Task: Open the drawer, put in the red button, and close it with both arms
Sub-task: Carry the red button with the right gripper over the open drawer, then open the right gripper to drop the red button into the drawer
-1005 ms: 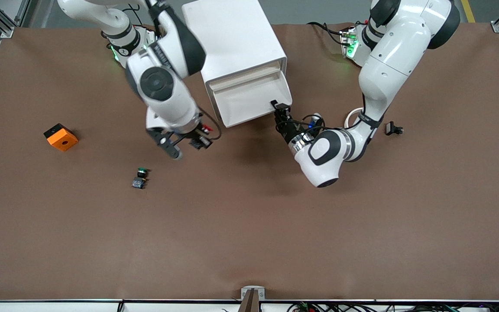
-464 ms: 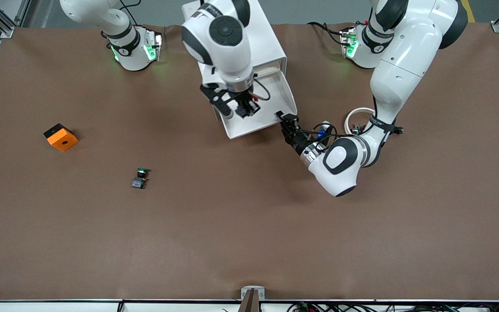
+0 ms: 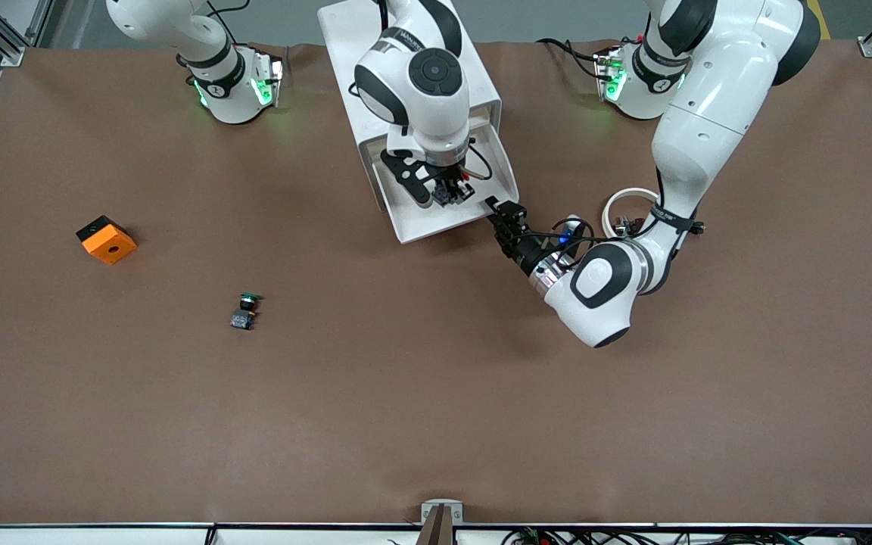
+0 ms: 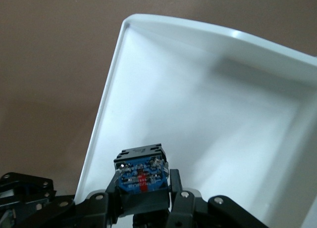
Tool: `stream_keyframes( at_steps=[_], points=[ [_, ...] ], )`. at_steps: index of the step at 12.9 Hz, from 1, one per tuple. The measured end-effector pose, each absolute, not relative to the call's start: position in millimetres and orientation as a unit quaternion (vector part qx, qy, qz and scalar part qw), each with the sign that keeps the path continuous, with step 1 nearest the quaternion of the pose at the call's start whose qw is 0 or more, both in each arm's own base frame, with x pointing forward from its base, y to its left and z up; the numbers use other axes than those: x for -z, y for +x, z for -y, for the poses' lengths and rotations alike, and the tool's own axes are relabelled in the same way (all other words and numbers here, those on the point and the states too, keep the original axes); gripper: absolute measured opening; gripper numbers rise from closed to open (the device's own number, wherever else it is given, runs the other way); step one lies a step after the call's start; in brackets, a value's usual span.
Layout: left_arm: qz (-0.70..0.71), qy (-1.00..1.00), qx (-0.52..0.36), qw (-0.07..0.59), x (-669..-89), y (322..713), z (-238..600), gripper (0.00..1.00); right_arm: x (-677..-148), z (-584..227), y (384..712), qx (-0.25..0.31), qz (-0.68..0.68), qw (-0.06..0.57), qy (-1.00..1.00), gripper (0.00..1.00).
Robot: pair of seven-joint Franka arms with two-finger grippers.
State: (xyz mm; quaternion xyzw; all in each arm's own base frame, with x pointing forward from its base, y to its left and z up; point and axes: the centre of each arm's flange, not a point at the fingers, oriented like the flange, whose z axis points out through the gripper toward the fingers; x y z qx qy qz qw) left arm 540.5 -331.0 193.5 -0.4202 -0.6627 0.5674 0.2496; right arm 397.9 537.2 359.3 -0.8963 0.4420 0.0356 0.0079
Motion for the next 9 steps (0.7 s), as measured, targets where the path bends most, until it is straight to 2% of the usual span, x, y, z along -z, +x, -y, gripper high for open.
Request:
stream_keyframes(
  at_steps=[2, 4, 5, 7, 9],
  points=[
    [0.666, -0.426, -0.566, 0.235, -202, 551, 330, 0.7, -361, -538, 398, -0.035, -0.443, 0.01, -0.896, 0.41],
    [0.665, -0.444, -0.565, 0.201, -218, 567, 329, 0.93, -362, -540, 397, -0.028, -0.438, 0.01, -0.899, 0.45],
    [0.662, -0.46, -0.564, 0.179, -230, 577, 327, 1.0, -363, -542, 394, -0.022, -0.432, 0.009, -0.902, 0.53],
    [0.649, -0.506, -0.55, 0.143, -248, 590, 325, 1.0, -367, -547, 390, -0.016, -0.425, 0.012, -0.905, 0.72],
    [0.612, -0.575, -0.534, 0.099, -259, 597, 322, 1.0, -376, -549, 395, -0.013, -0.426, 0.02, -0.904, 0.97]
  ],
)
